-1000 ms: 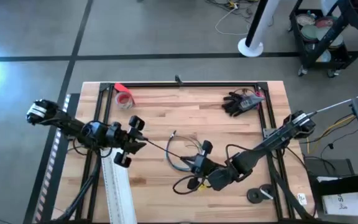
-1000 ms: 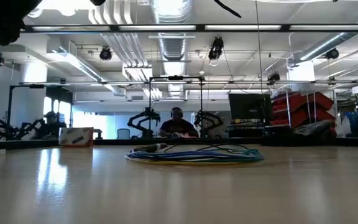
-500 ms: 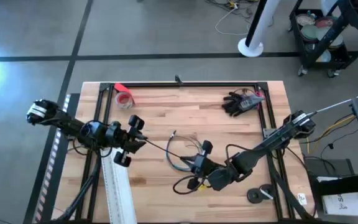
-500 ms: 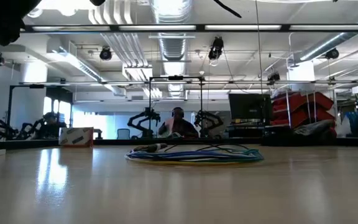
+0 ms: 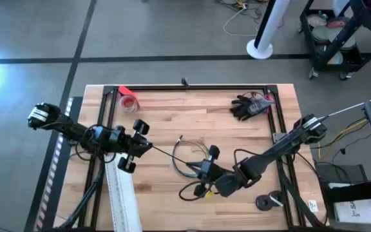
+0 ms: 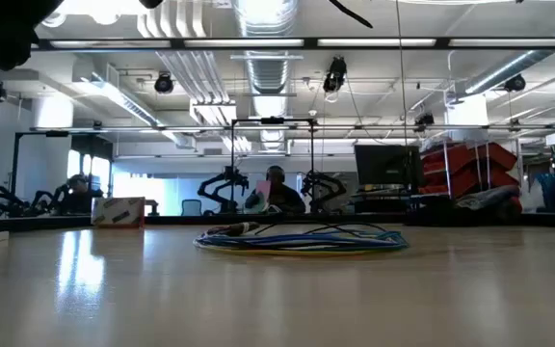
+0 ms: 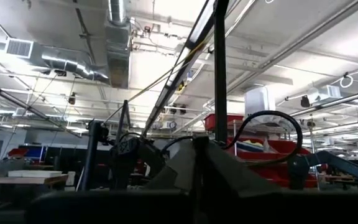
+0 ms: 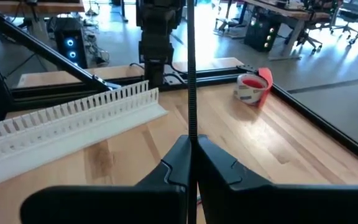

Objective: Ziptie cables
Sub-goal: Put a zip tie on the cables

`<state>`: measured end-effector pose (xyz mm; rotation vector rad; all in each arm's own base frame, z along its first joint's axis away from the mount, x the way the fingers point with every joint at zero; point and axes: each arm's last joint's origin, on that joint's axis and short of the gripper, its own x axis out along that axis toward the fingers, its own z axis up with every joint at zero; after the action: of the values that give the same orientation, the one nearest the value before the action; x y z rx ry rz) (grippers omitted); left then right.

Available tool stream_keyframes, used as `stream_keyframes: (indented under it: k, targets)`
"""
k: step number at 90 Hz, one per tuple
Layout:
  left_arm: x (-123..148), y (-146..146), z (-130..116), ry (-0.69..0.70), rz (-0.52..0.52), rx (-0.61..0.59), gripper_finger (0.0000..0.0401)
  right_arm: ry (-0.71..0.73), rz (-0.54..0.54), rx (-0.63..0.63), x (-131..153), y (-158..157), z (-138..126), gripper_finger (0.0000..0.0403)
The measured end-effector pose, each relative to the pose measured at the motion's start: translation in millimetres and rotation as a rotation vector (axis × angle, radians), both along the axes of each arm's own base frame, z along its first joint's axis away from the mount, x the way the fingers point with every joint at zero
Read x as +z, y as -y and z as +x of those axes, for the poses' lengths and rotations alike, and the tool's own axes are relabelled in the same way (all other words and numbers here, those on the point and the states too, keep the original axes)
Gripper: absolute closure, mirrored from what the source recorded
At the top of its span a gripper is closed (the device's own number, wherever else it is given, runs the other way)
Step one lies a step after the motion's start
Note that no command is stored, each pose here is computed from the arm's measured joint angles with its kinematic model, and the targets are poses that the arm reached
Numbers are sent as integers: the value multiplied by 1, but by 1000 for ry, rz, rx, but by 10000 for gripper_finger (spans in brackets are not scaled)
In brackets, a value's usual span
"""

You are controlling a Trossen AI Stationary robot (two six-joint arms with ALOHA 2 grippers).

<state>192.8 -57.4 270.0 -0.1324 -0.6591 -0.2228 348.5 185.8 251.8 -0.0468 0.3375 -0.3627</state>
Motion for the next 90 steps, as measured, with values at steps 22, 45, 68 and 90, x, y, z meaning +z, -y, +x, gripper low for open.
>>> stream_keyframes:
  k: [22, 45, 68, 90]
  targets:
    - [0, 0, 0, -1, -3, -2, 399, 1, 0, 0, 0, 0, 0, 401]
    - [0, 0, 0, -1, -3, -2, 400, 0, 1, 2, 0, 0, 0, 401]
    - [0, 0, 0, -1, -3, -2, 401, 2, 8, 1, 0, 0, 0, 400]
    - [0, 0, 0, -1, -4, -2, 401, 1, 13, 0, 0, 0, 0, 363]
